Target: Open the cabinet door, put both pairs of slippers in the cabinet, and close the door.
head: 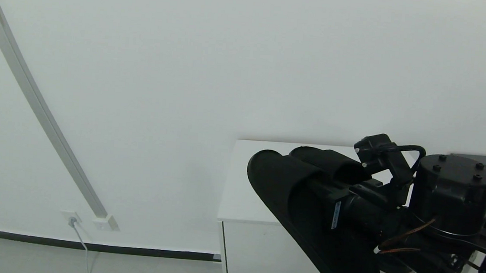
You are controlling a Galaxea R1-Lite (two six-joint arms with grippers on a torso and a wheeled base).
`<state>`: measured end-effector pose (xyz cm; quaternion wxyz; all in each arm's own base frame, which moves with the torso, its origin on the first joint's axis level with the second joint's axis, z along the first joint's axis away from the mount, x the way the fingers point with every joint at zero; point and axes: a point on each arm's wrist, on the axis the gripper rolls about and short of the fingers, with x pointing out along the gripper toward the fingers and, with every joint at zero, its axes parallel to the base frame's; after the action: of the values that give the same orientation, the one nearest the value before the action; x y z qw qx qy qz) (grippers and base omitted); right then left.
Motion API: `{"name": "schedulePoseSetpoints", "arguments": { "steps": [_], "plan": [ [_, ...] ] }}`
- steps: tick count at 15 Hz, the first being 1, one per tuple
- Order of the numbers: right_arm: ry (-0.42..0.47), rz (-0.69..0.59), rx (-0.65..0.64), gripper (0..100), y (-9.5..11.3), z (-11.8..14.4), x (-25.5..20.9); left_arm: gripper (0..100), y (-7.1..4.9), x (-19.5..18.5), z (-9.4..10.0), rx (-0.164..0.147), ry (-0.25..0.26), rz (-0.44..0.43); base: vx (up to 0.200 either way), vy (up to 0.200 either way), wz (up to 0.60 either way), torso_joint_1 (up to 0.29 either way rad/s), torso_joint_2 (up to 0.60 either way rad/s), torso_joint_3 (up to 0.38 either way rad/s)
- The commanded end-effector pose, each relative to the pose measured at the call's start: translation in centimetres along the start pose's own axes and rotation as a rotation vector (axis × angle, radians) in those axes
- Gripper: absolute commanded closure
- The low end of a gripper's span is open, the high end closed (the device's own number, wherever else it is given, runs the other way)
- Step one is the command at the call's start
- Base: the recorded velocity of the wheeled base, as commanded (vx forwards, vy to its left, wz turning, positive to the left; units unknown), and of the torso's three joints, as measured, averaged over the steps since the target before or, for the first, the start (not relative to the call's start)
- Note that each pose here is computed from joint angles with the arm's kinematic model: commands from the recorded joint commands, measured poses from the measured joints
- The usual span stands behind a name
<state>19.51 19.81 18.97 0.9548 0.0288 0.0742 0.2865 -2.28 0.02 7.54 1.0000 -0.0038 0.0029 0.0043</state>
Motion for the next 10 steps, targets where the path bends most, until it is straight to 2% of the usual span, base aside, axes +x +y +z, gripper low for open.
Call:
{"name": "schedulePoseSetpoints", "arguments": {
  "steps": [1, 2, 10],
  "plan": [
    [0.001, 0.004, -0.002, 100, 0.12, -0.02, -0.14, 100, 0.00, 0.00, -0.01, 0.000, 0.000, 0.001, 0.000, 0.000, 0.00, 0.000, 0.00, 0.000],
    [0.004, 0.008, -0.004, 100, 0.23, -0.12, -0.19, 100, 0.00, 0.00, -0.01, 0.000, 0.000, 0.001, 0.000, 0.000, 0.00, 0.000, 0.00, 0.000],
    [0.015, 0.011, -0.012, 100, 0.34, -0.42, -0.26, 100, 0.00, 0.00, -0.01, 0.000, 0.000, 0.001, -0.200, 0.000, 0.00, 0.002, 0.00, 0.004]
  ]
}}
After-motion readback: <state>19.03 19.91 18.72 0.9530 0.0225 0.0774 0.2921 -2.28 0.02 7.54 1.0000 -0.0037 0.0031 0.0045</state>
